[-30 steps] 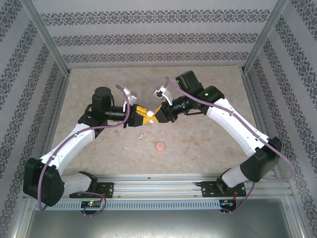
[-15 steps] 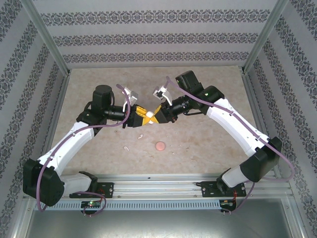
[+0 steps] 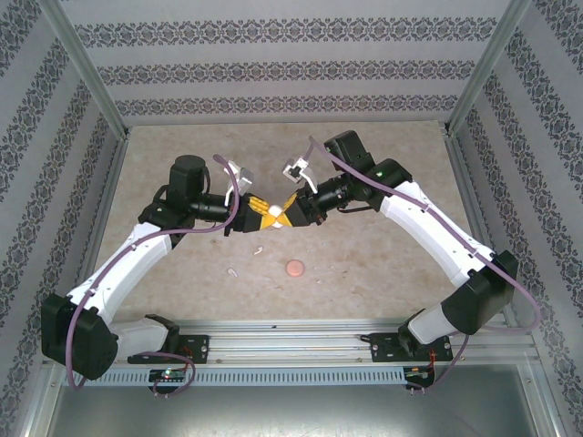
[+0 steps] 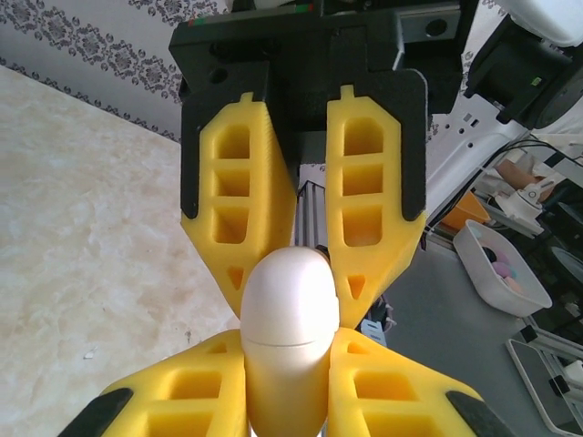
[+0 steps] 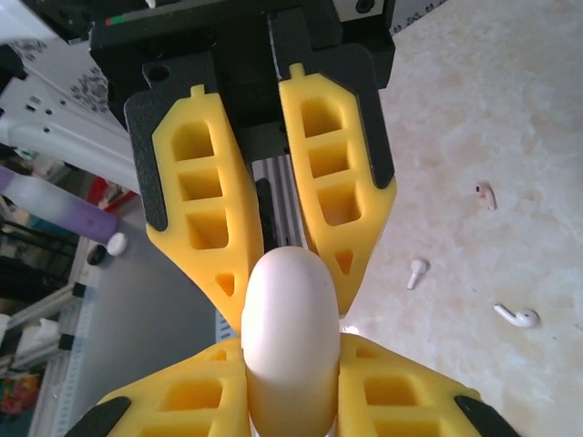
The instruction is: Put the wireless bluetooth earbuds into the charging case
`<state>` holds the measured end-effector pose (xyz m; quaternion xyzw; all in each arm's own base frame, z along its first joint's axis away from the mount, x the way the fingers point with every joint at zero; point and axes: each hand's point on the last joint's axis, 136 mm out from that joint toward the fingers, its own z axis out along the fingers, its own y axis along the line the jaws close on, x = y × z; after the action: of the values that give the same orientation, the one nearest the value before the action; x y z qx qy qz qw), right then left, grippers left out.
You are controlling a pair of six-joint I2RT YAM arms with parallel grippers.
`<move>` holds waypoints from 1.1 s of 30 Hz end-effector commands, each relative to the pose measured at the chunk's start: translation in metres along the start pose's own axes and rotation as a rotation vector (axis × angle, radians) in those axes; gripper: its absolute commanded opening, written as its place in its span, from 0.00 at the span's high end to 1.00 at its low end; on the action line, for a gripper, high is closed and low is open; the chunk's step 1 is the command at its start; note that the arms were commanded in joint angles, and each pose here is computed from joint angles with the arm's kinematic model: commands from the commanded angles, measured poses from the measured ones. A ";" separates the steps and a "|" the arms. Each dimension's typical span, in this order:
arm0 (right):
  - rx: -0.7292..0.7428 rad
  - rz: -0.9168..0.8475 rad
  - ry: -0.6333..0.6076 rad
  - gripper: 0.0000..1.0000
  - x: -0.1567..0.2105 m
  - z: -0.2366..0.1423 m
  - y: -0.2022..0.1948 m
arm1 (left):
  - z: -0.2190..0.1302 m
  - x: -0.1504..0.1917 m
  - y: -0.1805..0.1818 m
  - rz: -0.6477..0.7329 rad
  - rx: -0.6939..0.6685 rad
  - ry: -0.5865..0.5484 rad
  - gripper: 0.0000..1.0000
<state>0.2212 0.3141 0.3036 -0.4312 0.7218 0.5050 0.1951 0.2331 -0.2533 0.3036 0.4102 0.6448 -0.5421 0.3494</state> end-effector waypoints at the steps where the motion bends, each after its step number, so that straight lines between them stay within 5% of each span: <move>1: -0.075 -0.038 -0.110 0.77 -0.024 -0.008 0.010 | 0.002 0.004 -0.014 0.046 0.042 -0.001 1.00; 11: -0.047 0.081 -0.140 0.55 -0.034 -0.005 -0.018 | 0.002 0.010 -0.010 0.045 0.030 -0.025 1.00; 17: 0.046 0.224 -0.159 0.44 -0.035 -0.008 -0.032 | -0.003 0.014 0.008 0.073 -0.093 -0.051 1.00; 28: 0.466 0.532 -0.267 0.42 -0.011 -0.024 -0.077 | -0.029 0.022 0.060 0.049 -0.396 -0.177 1.00; 33: 0.459 0.650 -0.256 0.44 0.014 0.008 -0.090 | -0.046 0.035 0.075 -0.004 -0.459 -0.243 1.00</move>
<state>0.2805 0.3022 0.2657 -0.1200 0.8678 0.4293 0.2197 0.2761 -0.2088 0.2310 0.2770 0.7255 -0.4324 0.4582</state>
